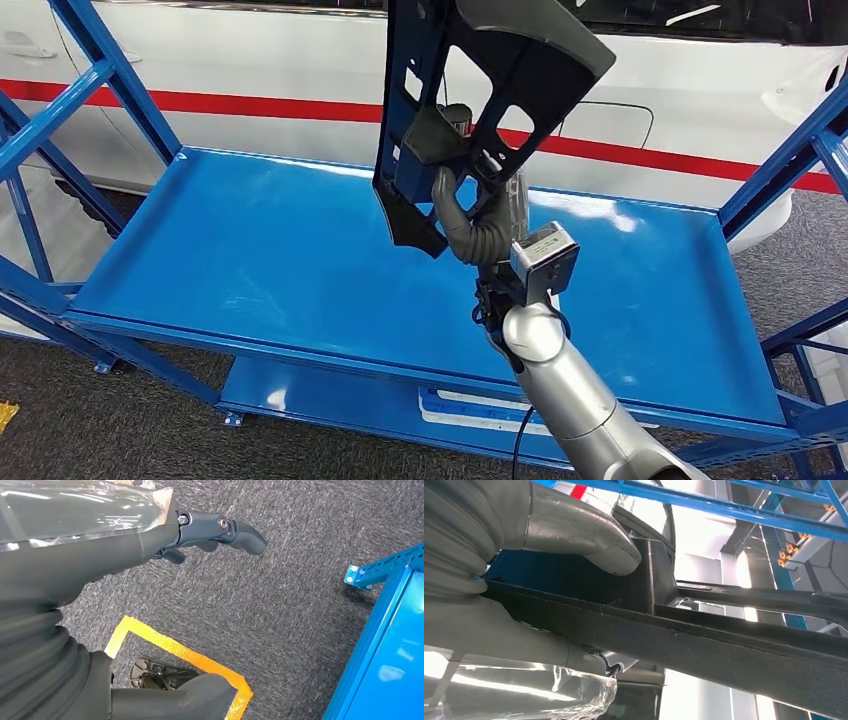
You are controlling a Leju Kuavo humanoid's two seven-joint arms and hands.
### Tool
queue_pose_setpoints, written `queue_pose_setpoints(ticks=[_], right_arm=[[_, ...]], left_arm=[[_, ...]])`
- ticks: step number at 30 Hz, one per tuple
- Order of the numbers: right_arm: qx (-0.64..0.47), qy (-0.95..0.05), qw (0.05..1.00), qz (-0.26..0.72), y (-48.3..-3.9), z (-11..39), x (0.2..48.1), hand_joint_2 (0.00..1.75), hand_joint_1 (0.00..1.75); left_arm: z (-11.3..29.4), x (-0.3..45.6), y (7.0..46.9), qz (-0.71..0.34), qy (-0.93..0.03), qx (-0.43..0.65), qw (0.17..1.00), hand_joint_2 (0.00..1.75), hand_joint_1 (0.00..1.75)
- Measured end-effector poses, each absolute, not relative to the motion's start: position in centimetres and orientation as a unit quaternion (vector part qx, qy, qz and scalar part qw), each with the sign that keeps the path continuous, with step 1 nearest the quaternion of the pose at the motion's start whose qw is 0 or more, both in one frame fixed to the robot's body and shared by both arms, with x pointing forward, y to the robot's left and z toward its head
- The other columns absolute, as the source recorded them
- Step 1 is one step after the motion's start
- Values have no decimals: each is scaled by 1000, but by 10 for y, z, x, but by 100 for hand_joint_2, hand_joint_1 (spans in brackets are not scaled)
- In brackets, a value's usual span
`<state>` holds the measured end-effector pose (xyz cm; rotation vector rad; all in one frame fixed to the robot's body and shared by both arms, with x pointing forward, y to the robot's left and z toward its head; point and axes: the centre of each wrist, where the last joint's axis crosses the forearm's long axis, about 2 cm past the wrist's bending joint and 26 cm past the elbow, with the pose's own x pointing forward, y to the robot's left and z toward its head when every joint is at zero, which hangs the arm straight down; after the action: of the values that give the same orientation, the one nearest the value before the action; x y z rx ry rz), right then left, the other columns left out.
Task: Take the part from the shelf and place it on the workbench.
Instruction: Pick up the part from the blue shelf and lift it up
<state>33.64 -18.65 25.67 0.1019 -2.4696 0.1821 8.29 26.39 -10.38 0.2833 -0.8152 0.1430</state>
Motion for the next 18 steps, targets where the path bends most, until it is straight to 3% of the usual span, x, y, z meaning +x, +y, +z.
queue_pose_setpoints(ticks=[18], right_arm=[[36, -942, 324, 85, -178, 250, 328, 175, 175]], left_arm=[[-104, 82, 268, 64, -399, 125, 906, 175, 0]])
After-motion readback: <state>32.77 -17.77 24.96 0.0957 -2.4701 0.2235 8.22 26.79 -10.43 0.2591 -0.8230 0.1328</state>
